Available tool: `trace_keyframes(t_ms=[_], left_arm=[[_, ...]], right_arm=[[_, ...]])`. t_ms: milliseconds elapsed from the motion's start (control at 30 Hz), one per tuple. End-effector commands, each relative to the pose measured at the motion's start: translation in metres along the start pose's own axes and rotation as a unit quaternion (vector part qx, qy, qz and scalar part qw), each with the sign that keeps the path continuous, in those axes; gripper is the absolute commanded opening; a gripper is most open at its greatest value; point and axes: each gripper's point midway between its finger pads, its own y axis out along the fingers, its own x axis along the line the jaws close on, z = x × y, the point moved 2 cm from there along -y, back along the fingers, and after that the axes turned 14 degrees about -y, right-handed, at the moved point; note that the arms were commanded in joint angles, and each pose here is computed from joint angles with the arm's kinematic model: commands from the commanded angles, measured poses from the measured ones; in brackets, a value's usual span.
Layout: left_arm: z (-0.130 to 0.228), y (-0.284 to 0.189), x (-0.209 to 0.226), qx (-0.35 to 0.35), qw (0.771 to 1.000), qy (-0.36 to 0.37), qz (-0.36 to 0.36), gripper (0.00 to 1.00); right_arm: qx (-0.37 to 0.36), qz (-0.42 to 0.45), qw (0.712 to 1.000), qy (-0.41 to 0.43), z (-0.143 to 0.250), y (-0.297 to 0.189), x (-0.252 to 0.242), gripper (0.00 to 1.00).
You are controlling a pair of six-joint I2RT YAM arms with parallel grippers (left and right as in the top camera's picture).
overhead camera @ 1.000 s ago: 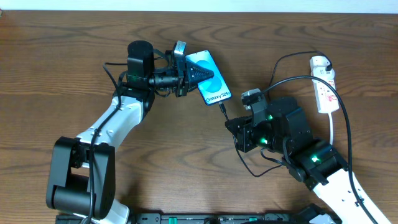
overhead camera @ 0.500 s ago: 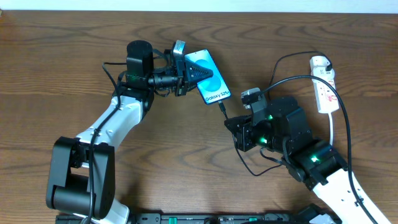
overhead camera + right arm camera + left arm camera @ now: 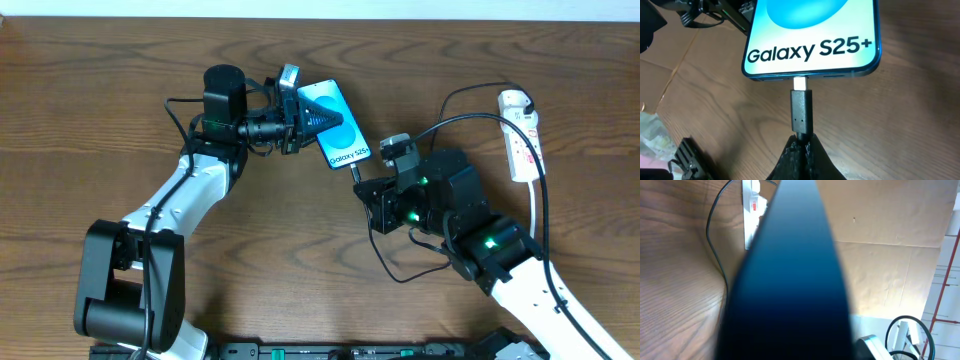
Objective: Plug charger to phone and switch on socket
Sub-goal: 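Align the connector under the phone port and push it upward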
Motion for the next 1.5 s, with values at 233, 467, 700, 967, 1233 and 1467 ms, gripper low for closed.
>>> trace_keyframes(t_ms=[233,467,700,967,1233,1467], left_arm=[[0.015,0.003,-0.008,0.049,0.996,0.079,0.009,0.07],[0.015,0.003,-0.008,0.049,0.994,0.098,0.010,0.07],[0.015,0.003,-0.011,0.048,0.993,0.109,0.014,0.08],[0.015,0.003,-0.011,0.048,0.994,0.098,0.013,0.08],[0.015,0.003,-0.011,0.051,0.995,0.085,0.013,0.07],[0.022,0.002,-0.011,0.072,0.991,0.115,0.017,0.07]], right_arm=[[-0.034,0.010,0.999,-0.001,-0.017,-0.002,-0.001,0.01],[-0.036,0.006,0.999,0.024,-0.018,-0.002,0.000,0.01],[-0.050,0.006,0.998,0.039,-0.025,-0.003,0.000,0.01],[-0.045,0.033,0.997,0.044,-0.022,0.007,-0.012,0.01],[-0.054,0.031,0.997,0.036,-0.028,0.018,-0.015,0.01],[-0.088,0.025,0.996,0.011,-0.044,0.016,-0.012,0.01]])
